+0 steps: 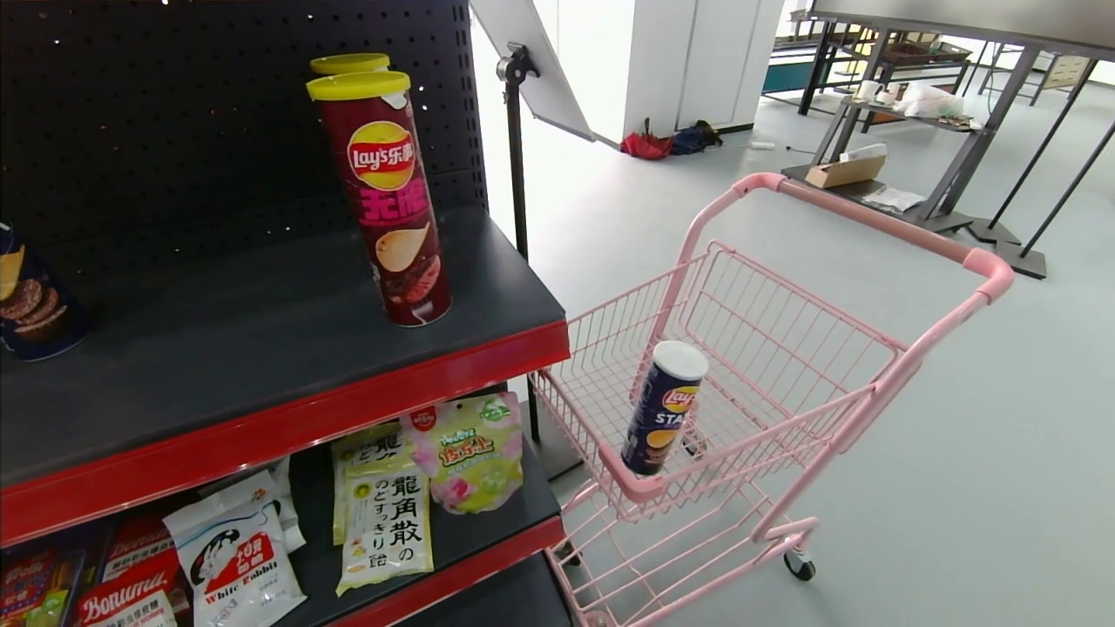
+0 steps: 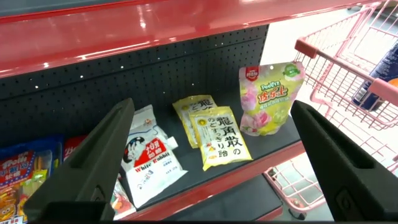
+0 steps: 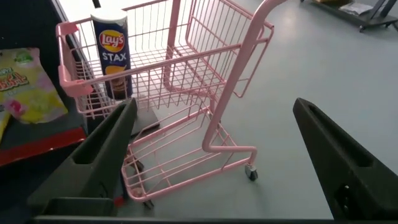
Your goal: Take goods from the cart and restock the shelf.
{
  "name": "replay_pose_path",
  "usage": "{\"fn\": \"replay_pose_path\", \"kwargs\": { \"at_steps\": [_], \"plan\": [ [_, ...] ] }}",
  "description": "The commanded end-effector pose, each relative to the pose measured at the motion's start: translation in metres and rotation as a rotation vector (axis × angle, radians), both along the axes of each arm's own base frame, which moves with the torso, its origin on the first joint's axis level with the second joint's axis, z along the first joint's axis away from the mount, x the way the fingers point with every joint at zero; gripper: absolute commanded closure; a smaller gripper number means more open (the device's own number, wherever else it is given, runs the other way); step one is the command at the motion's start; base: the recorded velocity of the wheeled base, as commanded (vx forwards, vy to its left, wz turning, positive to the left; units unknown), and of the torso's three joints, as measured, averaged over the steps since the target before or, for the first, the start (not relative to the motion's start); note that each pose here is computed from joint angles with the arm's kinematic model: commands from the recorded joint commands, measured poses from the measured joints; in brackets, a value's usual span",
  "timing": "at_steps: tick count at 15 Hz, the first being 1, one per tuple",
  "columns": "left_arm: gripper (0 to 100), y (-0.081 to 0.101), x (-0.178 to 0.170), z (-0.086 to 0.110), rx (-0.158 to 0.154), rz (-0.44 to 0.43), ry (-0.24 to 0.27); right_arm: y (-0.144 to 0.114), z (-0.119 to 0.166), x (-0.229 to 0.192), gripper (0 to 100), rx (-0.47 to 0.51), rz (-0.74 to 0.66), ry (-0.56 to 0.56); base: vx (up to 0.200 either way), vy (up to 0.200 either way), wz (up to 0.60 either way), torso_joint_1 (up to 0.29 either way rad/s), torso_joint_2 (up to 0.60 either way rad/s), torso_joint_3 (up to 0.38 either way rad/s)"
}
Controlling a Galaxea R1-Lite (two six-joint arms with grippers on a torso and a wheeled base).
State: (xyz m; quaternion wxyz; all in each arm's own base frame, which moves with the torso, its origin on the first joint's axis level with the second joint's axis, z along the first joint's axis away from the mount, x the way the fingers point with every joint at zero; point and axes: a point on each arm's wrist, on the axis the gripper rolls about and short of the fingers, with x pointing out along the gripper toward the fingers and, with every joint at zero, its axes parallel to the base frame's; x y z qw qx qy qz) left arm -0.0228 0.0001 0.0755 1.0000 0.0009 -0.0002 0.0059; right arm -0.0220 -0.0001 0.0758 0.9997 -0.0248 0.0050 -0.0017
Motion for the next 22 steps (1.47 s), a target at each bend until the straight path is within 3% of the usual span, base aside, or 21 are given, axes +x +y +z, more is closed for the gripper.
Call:
{"fn": "replay_pose_path", "kwargs": {
  "at_steps": [1, 4, 5, 6, 7, 8, 10, 13, 15, 22],
  "plan": [
    [0, 0.000, 0.000, 0.000, 0.000, 0.001, 0.000, 0.000, 0.001, 0.001, 0, -0.009, 0.001, 0.015, 0.000, 0.000, 0.00, 0.000, 0.00, 0.000],
    [0, 0.000, 0.000, 0.000, 0.000, 0.001, 0.000, 0.001, 0.011, 0.000, 0, -0.013, 0.073, -0.020, 0.000, 0.000, 0.00, 0.000, 0.00, 0.000],
    [0, 0.000, 0.000, 0.000, 0.000, 0.001, 0.000, 0.002, 0.083, 0.008, 0, 0.077, 0.134, -0.027, 0.000, 0.000, 0.00, 0.000, 0.00, 0.000],
    [0, 0.000, 0.000, 0.000, 0.000, 0.001, 0.000, 0.003, 0.140, 0.035, 0, 0.232, 0.139, -0.004, 0.000, 0.000, 0.00, 0.000, 0.00, 0.000],
    [0, 0.000, 0.000, 0.000, 0.000, 0.001, 0.000, 0.006, 0.184, 0.061, 0, 0.250, 0.206, -0.006, 0.000, 0.000, 0.00, 0.000, 0.00, 0.000],
    [0, 0.000, 0.000, 0.000, 0.000, 0.001, 0.000, 0.013, 0.206, 0.096, 0, 0.201, 0.281, 0.044, 0.000, 0.000, 0.00, 0.000, 0.00, 0.000],
    [0, 0.000, 0.000, 0.000, 0.000, 0.001, 0.000, 0.025, 0.185, 0.173, 0, 0.182, 0.290, 0.217, 0.000, 0.000, 0.00, 0.000, 0.00, 0.000],
    [0, 0.000, 0.000, 0.000, 0.000, 0.001, 0.000, 0.045, 0.107, 0.270, 0, 0.221, 0.320, 0.293, 0.000, 0.000, 0.00, 0.000, 0.00, 0.000],
    [0, 0.000, 0.000, 0.000, 0.000, 0.001, 0.000, 0.058, 0.062, 0.290, 0, 0.213, 0.371, 0.340, 0.000, 0.000, 0.00, 0.000, 0.00, 0.000],
    [0, 0.000, 0.000, 0.000, 0.000, 0.002, 0.000, 0.104, 0.043, 0.281, 0, 0.211, 0.521, 0.427, 0.000, 0.000, 0.00, 0.000, 0.00, 0.000]
  ]
}}
